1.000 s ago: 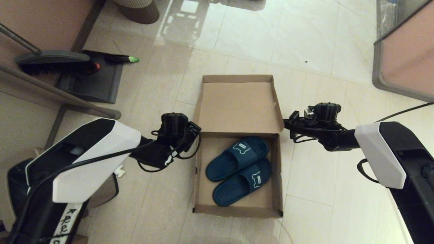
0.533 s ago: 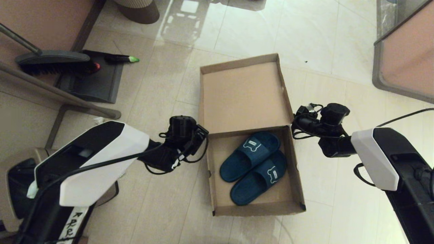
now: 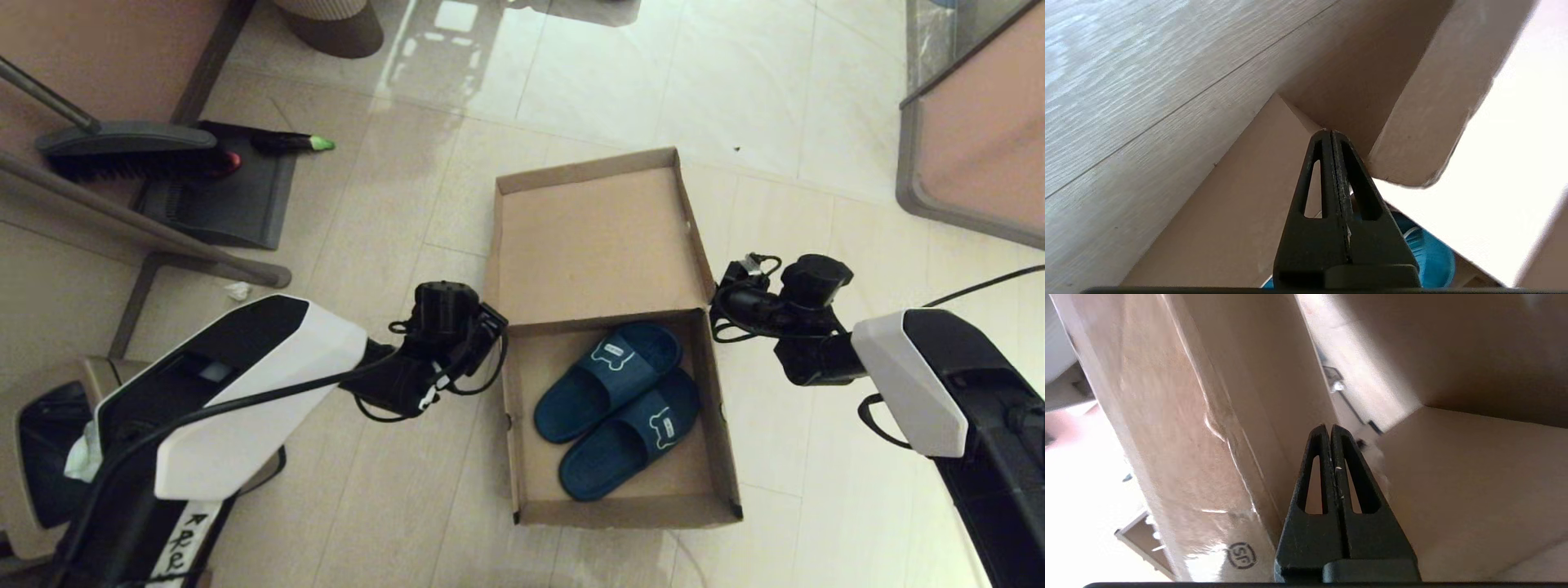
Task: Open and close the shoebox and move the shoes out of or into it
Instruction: Close the shoe box
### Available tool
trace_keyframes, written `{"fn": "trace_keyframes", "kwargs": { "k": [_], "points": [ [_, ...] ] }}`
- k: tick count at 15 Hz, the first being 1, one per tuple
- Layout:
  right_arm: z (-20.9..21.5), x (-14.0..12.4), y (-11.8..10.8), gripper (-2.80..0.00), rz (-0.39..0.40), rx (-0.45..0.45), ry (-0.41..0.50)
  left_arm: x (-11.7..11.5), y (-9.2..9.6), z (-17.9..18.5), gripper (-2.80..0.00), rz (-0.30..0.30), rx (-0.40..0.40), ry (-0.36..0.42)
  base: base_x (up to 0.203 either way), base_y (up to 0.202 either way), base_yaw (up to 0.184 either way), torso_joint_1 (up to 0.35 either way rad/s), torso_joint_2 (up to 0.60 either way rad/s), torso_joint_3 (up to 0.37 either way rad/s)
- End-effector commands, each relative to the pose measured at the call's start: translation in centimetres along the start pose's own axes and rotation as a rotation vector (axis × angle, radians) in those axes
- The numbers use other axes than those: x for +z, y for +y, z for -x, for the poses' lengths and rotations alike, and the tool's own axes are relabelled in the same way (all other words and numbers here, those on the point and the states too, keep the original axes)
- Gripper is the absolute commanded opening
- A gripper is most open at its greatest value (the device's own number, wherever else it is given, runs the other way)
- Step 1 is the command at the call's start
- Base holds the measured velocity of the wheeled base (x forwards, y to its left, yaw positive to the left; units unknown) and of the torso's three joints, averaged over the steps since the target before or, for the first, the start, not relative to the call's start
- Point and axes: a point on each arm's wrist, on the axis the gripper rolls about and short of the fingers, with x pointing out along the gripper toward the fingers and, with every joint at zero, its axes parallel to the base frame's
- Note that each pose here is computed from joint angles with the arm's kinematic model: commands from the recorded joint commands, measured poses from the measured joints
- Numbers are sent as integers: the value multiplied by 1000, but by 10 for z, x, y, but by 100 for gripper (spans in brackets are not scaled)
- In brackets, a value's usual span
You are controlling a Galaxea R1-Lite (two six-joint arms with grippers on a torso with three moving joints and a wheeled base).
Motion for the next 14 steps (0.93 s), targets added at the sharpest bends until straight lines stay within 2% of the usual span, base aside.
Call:
{"fn": "trace_keyframes", "kwargs": {
  "k": [1,4,6,9,10,14],
  "points": [
    [3,-5,-5,-280,7,-18,5,18,2,-3,-280,9,-9,-45,0,0,0,0,0,0],
    [10,-18,-23,-280,162,-71,13,38,10,-5,-280,-3,-4,-72,0,0,0,0,0,0],
    [10,-22,-24,-280,220,-79,8,45,14,-5,-280,-1,3,-81,0,0,0,0,0,0],
    [12,-32,-26,-280,229,-103,21,58,23,-6,-280,-23,5,-82,0,0,0,0,0,0],
    [13,-35,-30,-280,254,-114,25,62,25,-6,-280,-22,1,-80,0,0,0,0,0,0],
    [6,-23,-36,-280,294,-135,-51,64,26,-6,-280,-55,-3,-65,0,0,0,0,0,0]
  ]
}}
